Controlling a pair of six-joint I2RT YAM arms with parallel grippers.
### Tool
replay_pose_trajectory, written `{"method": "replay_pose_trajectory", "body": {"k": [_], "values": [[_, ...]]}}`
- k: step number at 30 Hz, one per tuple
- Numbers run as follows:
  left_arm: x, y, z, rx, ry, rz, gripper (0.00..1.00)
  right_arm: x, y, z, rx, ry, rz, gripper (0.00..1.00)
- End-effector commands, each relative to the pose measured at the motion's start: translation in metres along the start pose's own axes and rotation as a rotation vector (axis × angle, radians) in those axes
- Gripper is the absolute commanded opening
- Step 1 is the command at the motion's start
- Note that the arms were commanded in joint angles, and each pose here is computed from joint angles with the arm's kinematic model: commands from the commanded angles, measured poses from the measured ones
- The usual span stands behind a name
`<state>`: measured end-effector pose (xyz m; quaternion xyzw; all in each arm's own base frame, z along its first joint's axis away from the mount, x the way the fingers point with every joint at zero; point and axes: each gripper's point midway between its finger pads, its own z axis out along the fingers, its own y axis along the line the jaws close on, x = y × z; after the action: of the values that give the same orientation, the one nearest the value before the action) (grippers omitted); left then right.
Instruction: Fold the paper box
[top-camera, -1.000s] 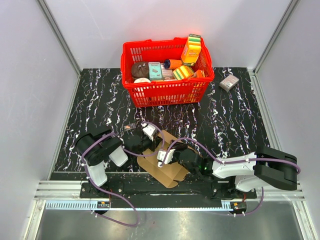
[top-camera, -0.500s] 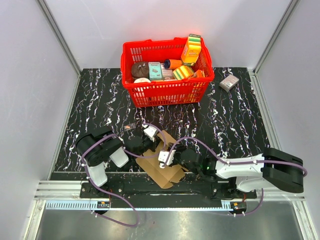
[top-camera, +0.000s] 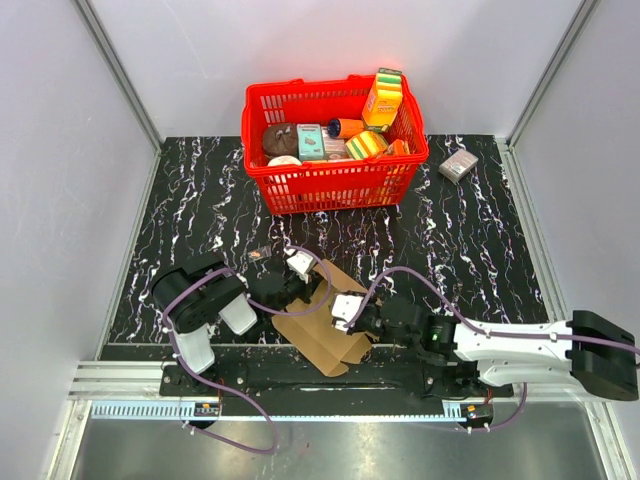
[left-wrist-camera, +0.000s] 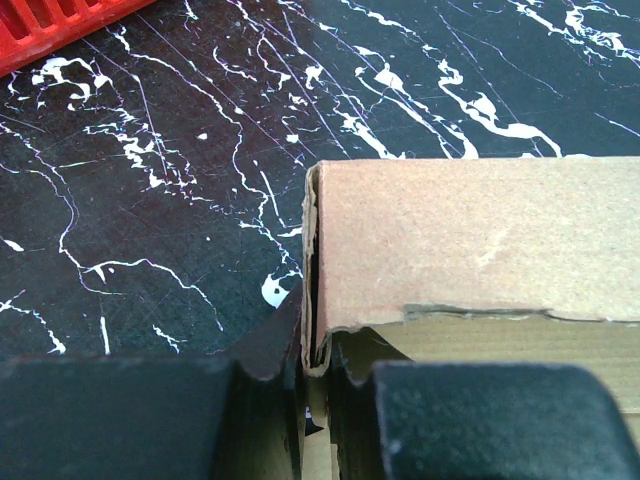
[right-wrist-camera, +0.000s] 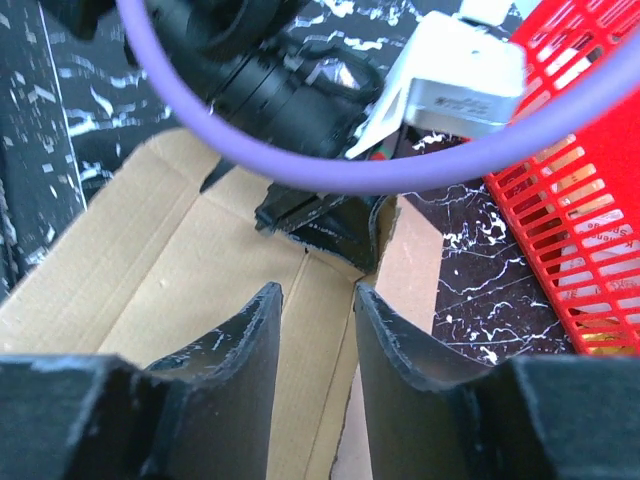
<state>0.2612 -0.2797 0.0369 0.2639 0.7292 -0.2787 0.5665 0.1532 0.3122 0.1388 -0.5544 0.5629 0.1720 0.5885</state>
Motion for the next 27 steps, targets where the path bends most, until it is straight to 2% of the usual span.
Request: {"method": "replay_pose_trajectory", "body": {"k": [1,4,7,14,18,22,27], "values": [[-0.087,-0.009,-0.002,0.024,-0.339,-0.010,0.00,-0.035,-0.019,-0.010,0.093,-0.130,0.155,0.37],[-0.088,-0.009,-0.003,0.024,-0.340,-0.008,0.00,-0.030,-0.029,-0.011,0.164,-0.113,0.204,0.25],[-0.089,-0.009,-0.004,0.022,-0.345,-0.002,0.00,-0.021,-0.047,-0.012,0.290,-0.067,0.279,0.00],[-0.096,-0.004,-0.001,-0.007,-0.358,0.053,0.00,-0.022,-0.071,-0.003,0.384,-0.088,0.432,0.00],[-0.106,-0.001,0.001,-0.032,-0.374,0.090,0.00,-0.023,-0.089,-0.001,0.380,-0.120,0.556,0.00],[-0.116,0.002,0.005,-0.051,-0.387,0.135,0.00,-0.020,-0.098,0.007,0.371,-0.072,0.604,0.00],[-0.118,0.003,0.011,-0.059,-0.402,0.155,0.00,-0.024,-0.107,0.017,0.342,-0.083,0.691,0.00]]}}
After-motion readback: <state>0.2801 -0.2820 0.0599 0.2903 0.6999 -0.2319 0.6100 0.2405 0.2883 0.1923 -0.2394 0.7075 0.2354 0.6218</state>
